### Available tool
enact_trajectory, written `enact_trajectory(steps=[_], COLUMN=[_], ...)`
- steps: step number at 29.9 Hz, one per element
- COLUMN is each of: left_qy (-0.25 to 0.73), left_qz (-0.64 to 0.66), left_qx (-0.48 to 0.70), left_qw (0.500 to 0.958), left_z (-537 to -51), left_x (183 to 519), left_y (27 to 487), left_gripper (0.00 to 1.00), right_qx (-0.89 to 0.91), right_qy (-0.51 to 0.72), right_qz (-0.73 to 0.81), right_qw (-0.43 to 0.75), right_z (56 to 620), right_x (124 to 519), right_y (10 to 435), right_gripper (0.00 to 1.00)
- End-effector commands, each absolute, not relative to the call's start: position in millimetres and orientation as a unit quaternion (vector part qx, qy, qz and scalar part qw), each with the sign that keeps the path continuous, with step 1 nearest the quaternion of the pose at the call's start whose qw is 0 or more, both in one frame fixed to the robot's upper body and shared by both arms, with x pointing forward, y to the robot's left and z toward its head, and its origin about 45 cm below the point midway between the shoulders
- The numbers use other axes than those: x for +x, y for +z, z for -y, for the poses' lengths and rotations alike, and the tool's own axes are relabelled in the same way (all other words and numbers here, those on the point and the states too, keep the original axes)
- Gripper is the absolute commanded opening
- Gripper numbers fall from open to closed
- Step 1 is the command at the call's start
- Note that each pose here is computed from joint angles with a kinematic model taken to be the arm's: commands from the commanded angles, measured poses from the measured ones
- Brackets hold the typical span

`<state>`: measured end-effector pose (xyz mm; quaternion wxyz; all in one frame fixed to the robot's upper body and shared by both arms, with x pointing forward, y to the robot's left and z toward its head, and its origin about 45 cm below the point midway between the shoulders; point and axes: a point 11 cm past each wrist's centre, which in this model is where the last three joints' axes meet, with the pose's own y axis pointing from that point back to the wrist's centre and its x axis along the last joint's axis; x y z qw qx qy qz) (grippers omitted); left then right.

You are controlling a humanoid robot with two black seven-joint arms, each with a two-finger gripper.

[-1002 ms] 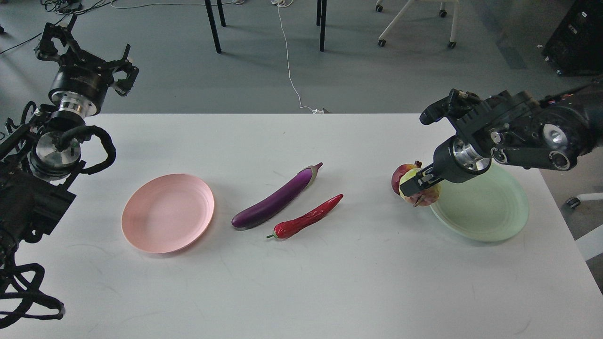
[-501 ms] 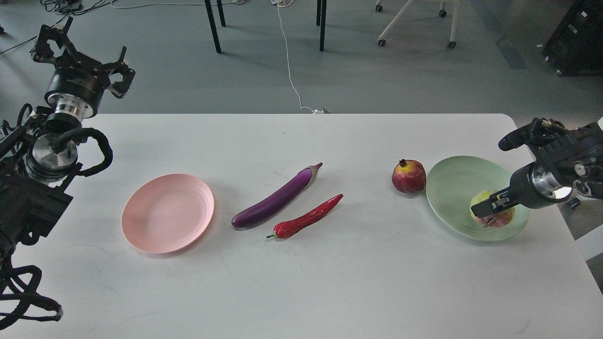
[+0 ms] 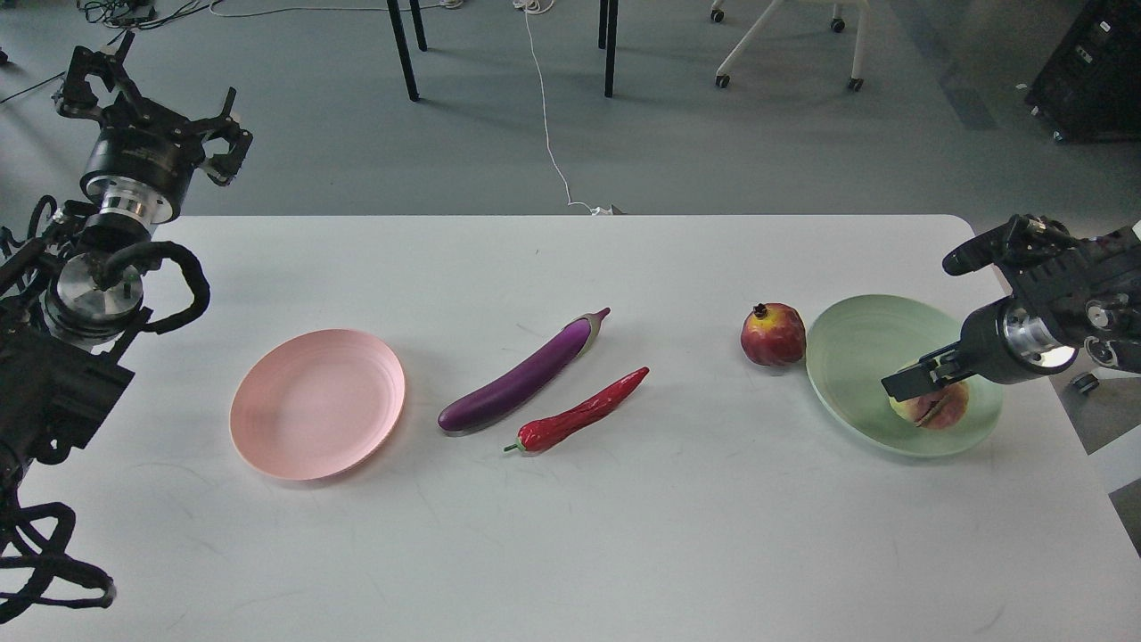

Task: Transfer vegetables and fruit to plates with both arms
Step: 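Carry the fig onto the green plate and release it, then move the right gripper to the red pomegranate and grasp it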

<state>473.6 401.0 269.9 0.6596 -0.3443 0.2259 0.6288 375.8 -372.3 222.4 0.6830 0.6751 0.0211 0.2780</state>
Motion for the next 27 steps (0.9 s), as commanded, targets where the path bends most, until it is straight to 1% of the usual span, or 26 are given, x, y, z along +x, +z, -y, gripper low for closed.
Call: enact_trajectory(steps=[1, 5, 7, 9, 12, 17, 23, 27], left_qy=[0.629, 0.63, 0.629, 0.63, 0.631, 0.634, 0.634, 0.634], left_qz=[-0.223, -0.225, -0.226, -0.227, -0.229, -0.228, -0.229, -0.23], left_qx=[-0.347, -0.346, -0.347, -0.346, -0.344, -0.343, -0.342, -0.342], left_qw=[0.659, 0.658, 0.658, 0.657, 0.657, 0.655, 0.655, 0.655], left_z=[-402.7, -401.5, -400.3, -399.4, -398.6, -402.2, -400.8, -401.0], left_x=[473.6, 473.8, 474.1, 473.9, 474.0, 472.4, 472.6, 472.3], left_y=[271.5, 270.6, 270.0, 268.3, 266.0, 264.3, 263.5, 262.8], left_gripper=[0.98, 0.98, 0.98, 0.98, 0.98, 0.98, 0.98, 0.98], right_qx=[0.672, 0.682, 0.675, 0.673, 0.684, 0.683, 0.671, 0.667], right_qy=[0.308, 0.363, 0.386, 0.399, 0.404, 0.399, 0.405, 0.396], right_qz=[-0.014, -0.01, -0.013, -0.023, -0.045, -0.064, -0.069, -0.081], right_qw=[0.673, 0.634, 0.628, 0.623, 0.605, 0.608, 0.617, 0.626], right_z=[354.1, 303.4, 288.3, 276.7, 260.5, 257.9, 253.1, 257.7], right_x=[392.6, 416.6, 427.3, 433.7, 432.7, 426.9, 433.3, 428.4], right_y=[239.7, 247.1, 245.9, 237.4, 219.1, 204.4, 186.9, 172.5], right_gripper=[0.97, 0.97, 0.96, 0.95, 0.95, 0.95, 0.95, 0.95])
